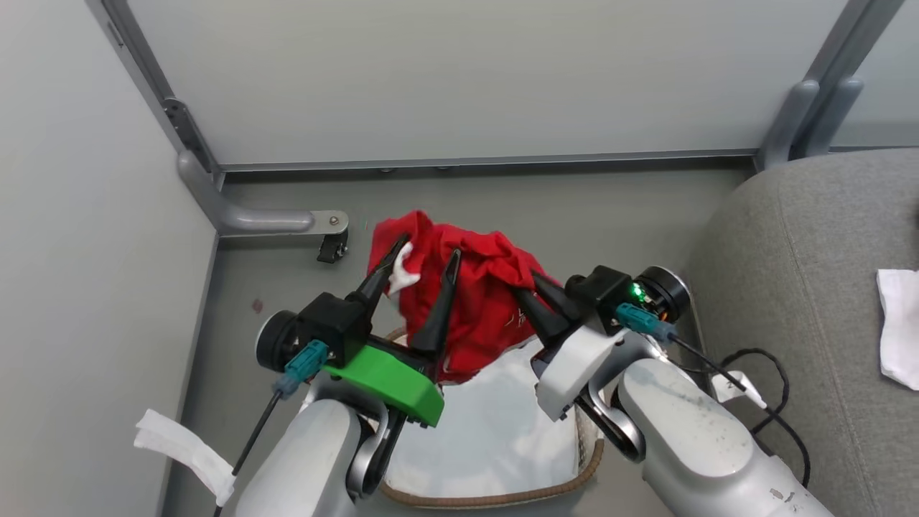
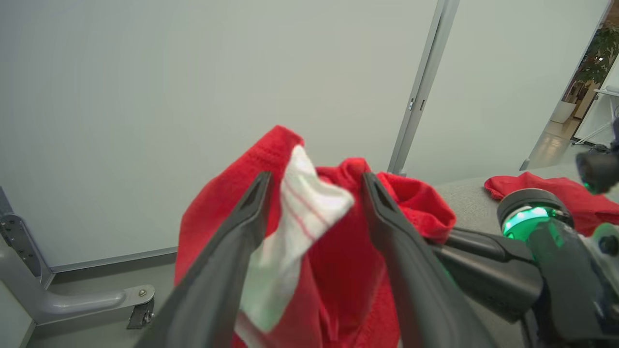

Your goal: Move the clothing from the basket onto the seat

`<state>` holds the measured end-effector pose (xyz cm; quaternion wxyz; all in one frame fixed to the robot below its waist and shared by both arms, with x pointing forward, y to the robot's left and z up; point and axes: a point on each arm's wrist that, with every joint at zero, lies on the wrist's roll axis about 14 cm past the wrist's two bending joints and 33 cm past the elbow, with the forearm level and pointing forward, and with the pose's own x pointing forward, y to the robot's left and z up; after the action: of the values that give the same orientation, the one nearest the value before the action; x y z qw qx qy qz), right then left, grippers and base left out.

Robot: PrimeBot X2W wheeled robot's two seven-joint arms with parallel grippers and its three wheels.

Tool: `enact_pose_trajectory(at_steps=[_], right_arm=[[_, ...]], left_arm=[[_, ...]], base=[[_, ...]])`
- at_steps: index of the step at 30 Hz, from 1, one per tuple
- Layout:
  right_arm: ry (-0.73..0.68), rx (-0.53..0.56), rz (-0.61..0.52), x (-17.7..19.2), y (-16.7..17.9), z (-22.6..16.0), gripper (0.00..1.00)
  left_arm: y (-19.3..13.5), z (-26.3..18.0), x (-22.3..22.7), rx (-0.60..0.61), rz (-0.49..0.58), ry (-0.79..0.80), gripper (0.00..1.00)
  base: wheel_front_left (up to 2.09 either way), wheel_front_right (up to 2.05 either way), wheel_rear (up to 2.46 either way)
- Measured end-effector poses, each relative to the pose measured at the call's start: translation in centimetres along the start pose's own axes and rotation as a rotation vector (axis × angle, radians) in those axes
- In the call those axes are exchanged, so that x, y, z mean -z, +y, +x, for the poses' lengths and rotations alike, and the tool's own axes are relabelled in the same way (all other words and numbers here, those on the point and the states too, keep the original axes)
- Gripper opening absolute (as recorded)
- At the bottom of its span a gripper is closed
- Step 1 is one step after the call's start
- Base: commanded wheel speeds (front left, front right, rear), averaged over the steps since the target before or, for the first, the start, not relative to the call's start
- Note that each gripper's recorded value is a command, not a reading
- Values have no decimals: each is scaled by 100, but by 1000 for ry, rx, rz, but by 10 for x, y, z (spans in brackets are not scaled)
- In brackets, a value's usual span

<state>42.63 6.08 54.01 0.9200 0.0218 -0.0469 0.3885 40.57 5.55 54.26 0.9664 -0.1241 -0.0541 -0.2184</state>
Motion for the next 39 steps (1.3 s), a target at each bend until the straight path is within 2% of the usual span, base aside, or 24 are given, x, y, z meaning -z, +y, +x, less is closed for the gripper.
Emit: enact_pose_trajectory(at_steps=[3,4,10,24,31,39], right_arm=[[-34,53,12,-7,-11,-13,0],[-51,106,23,-11,-22,-25,0],[-97,250,12,-23,-53,-66,0],[-146,659,-80,-51,-132,-187,0],[-191,814,-254,-98,-177,-234,0],[-245,941,-617,-203,-253,-272,0]], left_arm=[[1,1,9,-3,7,25,100],[-1,1,19,5,10,49,100],[-19,11,36,59,-10,85,100],[-106,49,76,325,-50,162,100],[-142,60,99,442,-70,205,100],[-142,75,131,504,-79,254,100]], base=[[0,0,0],[0,0,0],[0,0,0],[0,0,0],[0,0,0],[0,0,0]])
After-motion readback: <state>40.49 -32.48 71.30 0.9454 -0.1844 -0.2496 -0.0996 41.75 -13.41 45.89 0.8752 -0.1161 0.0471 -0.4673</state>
